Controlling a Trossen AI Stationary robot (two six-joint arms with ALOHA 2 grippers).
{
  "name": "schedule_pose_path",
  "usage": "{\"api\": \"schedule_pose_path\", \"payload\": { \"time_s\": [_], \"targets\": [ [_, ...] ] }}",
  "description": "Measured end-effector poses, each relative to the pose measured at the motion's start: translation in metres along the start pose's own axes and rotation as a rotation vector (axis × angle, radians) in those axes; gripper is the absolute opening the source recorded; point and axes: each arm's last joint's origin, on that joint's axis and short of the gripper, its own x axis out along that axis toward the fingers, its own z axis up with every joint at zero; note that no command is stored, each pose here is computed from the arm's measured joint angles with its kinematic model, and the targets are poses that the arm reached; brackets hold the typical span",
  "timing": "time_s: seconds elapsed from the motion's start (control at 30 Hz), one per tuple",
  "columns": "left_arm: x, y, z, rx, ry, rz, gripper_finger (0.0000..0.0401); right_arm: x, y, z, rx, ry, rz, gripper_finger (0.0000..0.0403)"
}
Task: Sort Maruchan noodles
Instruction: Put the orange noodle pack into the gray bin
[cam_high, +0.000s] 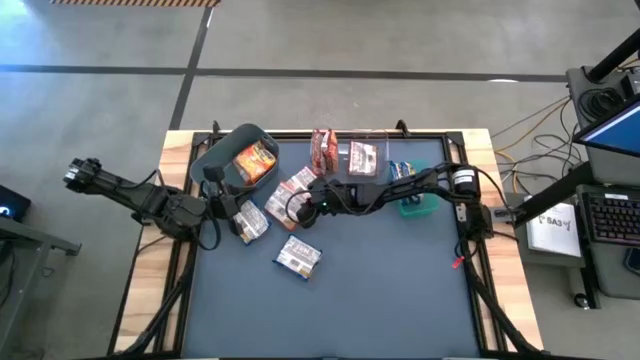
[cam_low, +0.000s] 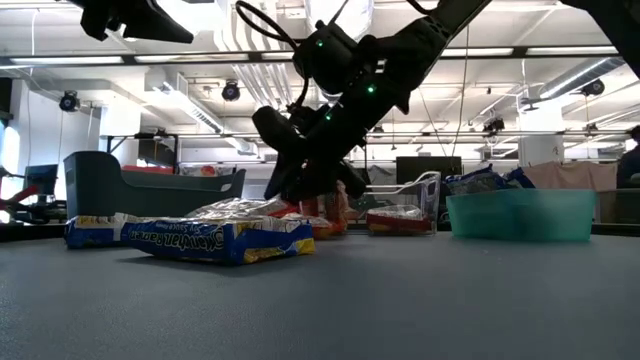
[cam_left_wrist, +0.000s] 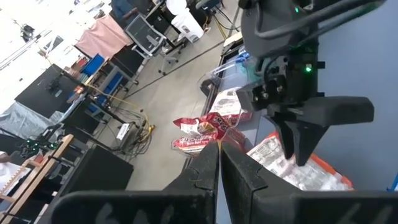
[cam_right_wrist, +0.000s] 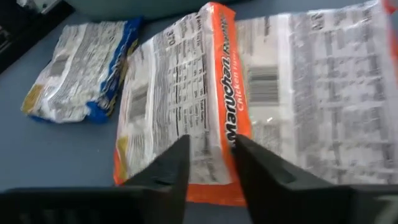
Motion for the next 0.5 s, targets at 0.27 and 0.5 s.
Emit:
{"api": "schedule_pose_path", "payload": {
  "time_s": [0.27,0.5],
  "targets": [
    [0.005,-0.01,0.007,-0.023,-0.077,-0.171,0.0,-0.008,0.008,-0.006,-0.059,0.089,0.083,0.0014],
    [0.029,-0.048,-0.002,-0.137,0.065,-0.26,0.0,-0.035,0.017,-0.004,-0.125,0.169,0.086,0.0009]
  ]
}}
